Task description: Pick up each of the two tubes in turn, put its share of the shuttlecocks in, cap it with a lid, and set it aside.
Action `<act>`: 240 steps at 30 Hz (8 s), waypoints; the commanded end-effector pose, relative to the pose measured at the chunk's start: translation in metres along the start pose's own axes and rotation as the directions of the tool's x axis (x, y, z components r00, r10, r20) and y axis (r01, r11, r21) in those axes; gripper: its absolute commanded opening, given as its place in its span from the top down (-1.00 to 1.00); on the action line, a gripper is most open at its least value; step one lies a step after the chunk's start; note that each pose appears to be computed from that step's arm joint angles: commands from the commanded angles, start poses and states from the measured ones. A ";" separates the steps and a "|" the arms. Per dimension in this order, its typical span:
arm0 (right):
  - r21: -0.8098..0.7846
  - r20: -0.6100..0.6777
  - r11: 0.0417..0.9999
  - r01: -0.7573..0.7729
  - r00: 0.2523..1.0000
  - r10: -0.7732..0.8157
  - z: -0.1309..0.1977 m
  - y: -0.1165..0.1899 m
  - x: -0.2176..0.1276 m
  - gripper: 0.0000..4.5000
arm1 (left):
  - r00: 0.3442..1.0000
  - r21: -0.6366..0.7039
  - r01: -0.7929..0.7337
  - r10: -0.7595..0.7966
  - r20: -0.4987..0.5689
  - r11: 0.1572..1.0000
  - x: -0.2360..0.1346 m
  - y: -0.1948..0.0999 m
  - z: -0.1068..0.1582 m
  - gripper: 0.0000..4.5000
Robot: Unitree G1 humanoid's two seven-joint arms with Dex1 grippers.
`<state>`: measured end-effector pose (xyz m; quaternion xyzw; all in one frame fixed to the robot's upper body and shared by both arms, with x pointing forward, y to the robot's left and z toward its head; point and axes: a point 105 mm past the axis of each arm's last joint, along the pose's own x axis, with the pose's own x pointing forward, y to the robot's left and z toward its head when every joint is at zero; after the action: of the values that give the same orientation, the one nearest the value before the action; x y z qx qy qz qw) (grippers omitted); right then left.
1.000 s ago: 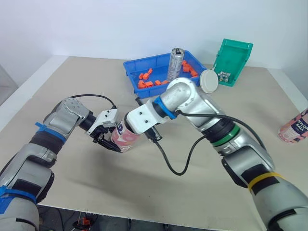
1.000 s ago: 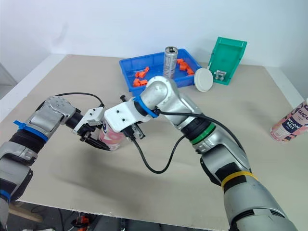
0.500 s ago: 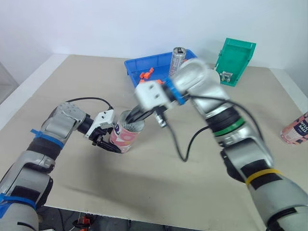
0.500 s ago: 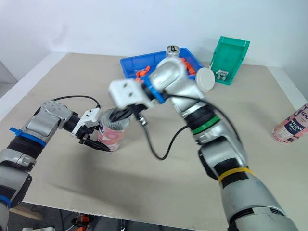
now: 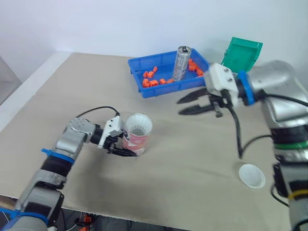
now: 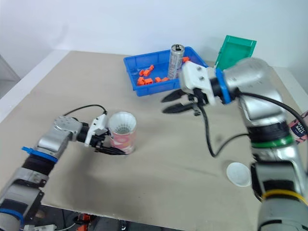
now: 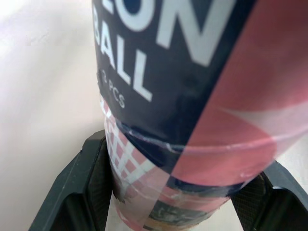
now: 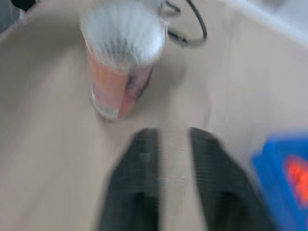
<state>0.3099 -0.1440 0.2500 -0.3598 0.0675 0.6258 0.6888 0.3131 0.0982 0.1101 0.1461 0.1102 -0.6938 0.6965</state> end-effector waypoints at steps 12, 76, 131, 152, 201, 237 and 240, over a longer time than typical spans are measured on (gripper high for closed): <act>0.350 -0.332 0.937 0.010 0.936 0.114 -0.106 0.068 -0.063 -0.46 | 0.974 -0.064 -0.075 0.087 0.211 0.995 0.046 -0.019 0.015 -0.25; -0.392 -0.094 0.889 -0.236 0.972 0.216 0.086 -0.008 0.053 0.99 | 0.999 -0.085 -0.033 0.035 0.021 0.996 0.045 -0.013 -0.024 -0.25; -0.670 -0.111 0.693 -0.267 0.959 0.262 0.127 -0.006 0.054 0.99 | 0.997 -0.109 -0.082 0.080 -0.022 0.991 0.027 -0.009 -0.030 -0.25; -0.659 -0.222 0.658 -0.363 0.931 0.291 0.094 0.008 0.073 0.99 | 0.996 -0.119 -0.086 0.085 -0.015 0.989 0.027 -0.010 -0.029 -0.25; -0.714 -0.172 0.610 -0.344 0.931 0.323 0.124 0.007 0.069 0.99 | 0.995 -0.123 -0.095 0.094 -0.014 0.988 0.027 -0.009 -0.030 -0.25; -0.534 0.051 0.810 -0.242 0.947 0.317 0.127 -0.004 0.068 -0.16 | 0.995 -0.135 -0.100 0.100 -0.009 0.986 0.026 -0.010 -0.030 -0.25; -0.507 0.062 0.821 -0.264 0.938 0.341 0.124 0.000 0.058 -0.16 | 0.995 -0.134 -0.101 0.100 -0.009 0.986 0.025 -0.010 -0.030 -0.25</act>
<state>0.2880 -0.0206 0.2980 -0.4639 -0.0765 0.7376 0.4846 0.2989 0.0666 0.0902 0.0882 0.1051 -0.6840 0.7165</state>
